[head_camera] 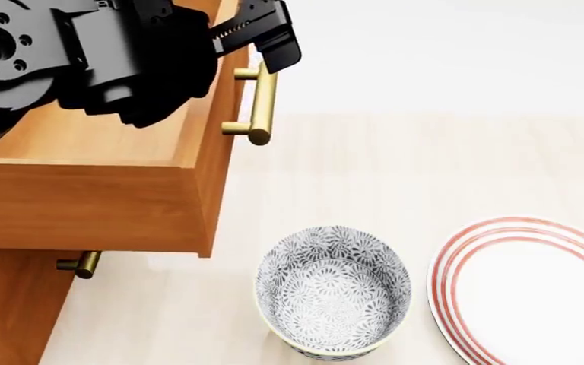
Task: Open the top drawer of the cabinet.
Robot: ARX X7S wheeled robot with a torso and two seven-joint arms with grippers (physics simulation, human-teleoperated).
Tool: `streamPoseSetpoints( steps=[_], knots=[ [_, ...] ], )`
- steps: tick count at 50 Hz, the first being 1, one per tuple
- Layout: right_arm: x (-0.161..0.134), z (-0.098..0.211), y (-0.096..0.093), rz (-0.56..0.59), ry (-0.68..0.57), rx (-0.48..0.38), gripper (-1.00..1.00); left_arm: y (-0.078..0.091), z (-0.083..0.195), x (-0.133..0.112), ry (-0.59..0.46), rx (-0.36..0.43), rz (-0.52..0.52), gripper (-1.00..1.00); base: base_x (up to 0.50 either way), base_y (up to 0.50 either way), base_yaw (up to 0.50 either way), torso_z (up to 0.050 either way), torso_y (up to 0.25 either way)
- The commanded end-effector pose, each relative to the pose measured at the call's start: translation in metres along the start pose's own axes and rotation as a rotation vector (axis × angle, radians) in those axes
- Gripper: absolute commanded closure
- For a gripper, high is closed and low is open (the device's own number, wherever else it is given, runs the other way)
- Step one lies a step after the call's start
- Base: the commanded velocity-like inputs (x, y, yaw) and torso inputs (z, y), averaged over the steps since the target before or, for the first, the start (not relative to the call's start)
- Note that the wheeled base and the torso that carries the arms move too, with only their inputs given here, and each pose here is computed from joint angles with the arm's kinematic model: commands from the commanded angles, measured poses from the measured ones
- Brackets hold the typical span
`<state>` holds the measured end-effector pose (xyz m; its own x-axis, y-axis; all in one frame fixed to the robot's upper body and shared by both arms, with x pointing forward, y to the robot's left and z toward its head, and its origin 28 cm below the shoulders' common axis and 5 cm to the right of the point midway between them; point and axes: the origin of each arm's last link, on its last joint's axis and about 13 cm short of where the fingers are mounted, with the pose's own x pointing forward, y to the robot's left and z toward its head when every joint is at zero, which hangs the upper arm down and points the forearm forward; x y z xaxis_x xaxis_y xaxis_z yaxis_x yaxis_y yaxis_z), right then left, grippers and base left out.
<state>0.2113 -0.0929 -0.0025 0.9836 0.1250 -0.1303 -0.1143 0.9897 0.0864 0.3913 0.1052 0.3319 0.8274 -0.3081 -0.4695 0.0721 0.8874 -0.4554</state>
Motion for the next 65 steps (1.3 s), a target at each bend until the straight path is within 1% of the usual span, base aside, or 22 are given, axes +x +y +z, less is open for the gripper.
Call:
streamPoseSetpoints(
  steps=[1,25,30,31,32,33,34,38,40,41,43,44,45,48,57,58,59,62,65],
  knots=[
    [0.0,0.0,-0.001,0.001,0.0,0.001,-1.0,-0.015,-0.003,-0.005,0.011,-0.012,-0.081,-1.0,0.0,0.0,0.0,0.0,0.0],
    [0.0,0.0,-0.001,0.008,0.003,0.002,-1.0,-0.035,-0.007,-0.015,0.01,0.034,-0.159,-1.0,0.0,0.0,0.0,0.0,0.001],
    [0.0,-0.001,-0.001,0.009,0.007,0.004,-1.0,-0.038,-0.003,-0.017,-0.076,0.115,-0.146,-1.0,0.0,0.0,0.0,0.0,0.002],
    [0.0,-0.001,0.0,0.01,0.006,0.002,-1.0,-0.038,-0.001,-0.018,-0.13,0.167,-0.115,-1.0,0.0,0.0,0.0,0.0,0.01],
    [0.0,-0.001,0.0,0.01,0.006,0.003,-1.0,-0.039,0.0,-0.018,-0.137,0.167,-0.118,-1.0,0.0,0.0,0.0,0.0,0.0],
    [0.0,0.0,0.0,0.01,0.008,0.004,-1.0,-0.04,0.002,-0.019,-0.181,0.204,-0.119,-1.0,0.0,0.0,0.0,0.0,0.0],
    [0.0,-0.001,0.0,0.01,0.009,0.004,-1.0,-0.042,0.003,-0.02,-0.204,0.228,-0.121,-1.0,0.0,0.0,0.0,0.0,0.0],
    [-0.001,-0.001,0.001,0.012,0.013,0.003,-1.0,-0.044,0.007,-0.028,-0.236,0.25,-0.128,-1.0,0.0,0.0,0.0,0.004,0.003],
    [-0.001,-0.002,0.001,0.013,0.015,0.003,-1.0,-0.044,0.007,-0.033,-0.273,0.281,-0.128,-1.0,0.0,0.0,0.0,0.0,0.0],
    [-0.001,-0.001,0.001,0.013,0.015,0.002,-1.0,-0.044,0.005,-0.037,-0.286,0.317,-0.131,-1.0,0.0,0.0,0.0,0.0,0.0],
    [-0.001,-0.002,0.001,0.015,0.016,0.002,-1.0,-0.043,0.002,-0.042,-0.317,0.352,-0.133,-1.0,0.0,0.0,0.0,0.0,0.0],
    [-0.001,-0.002,0.001,0.012,0.015,-0.001,-1.0,-0.043,0.002,-0.044,-0.314,0.343,-0.136,-1.0,0.0,0.0,0.0,0.0,0.0],
    [-0.001,-0.002,0.001,0.014,0.017,0.002,-1.0,-0.043,0.0,-0.047,-0.323,0.365,-0.14,-1.0,0.0,0.0,0.0,0.0,0.0],
    [-0.001,-0.002,0.001,0.015,0.018,0.002,-1.0,-0.042,-0.005,-0.055,-0.335,0.38,-0.157,-1.0,0.0,0.0,0.0,0.0,0.0],
    [-0.001,-0.001,0.002,0.016,0.02,0.002,-1.0,-0.036,-0.019,-0.071,-0.363,0.393,-0.196,-1.0,0.0,0.0,0.0,0.0,0.0],
    [-0.002,-0.001,0.002,0.016,0.021,0.003,-1.0,-0.034,-0.022,-0.073,-0.391,0.41,-0.189,-1.0,0.0,0.0,0.0,0.0,0.0],
    [-0.001,-0.001,0.002,0.015,0.023,0.003,-1.0,-0.033,-0.024,-0.075,-0.394,0.41,-0.194,-1.0,0.0,0.0,0.0,0.0,0.0],
    [-0.001,-0.002,0.002,0.014,0.024,0.004,-1.0,-0.03,-0.033,-0.081,-0.446,0.46,-0.193,-1.0,0.0,0.0,0.0,0.0,0.0],
    [-0.002,-0.002,0.002,0.012,0.024,0.004,-1.0,-0.027,-0.041,-0.085,-0.473,0.488,-0.19,-1.0,0.0,0.0,0.0,0.0,0.0]
  ],
)
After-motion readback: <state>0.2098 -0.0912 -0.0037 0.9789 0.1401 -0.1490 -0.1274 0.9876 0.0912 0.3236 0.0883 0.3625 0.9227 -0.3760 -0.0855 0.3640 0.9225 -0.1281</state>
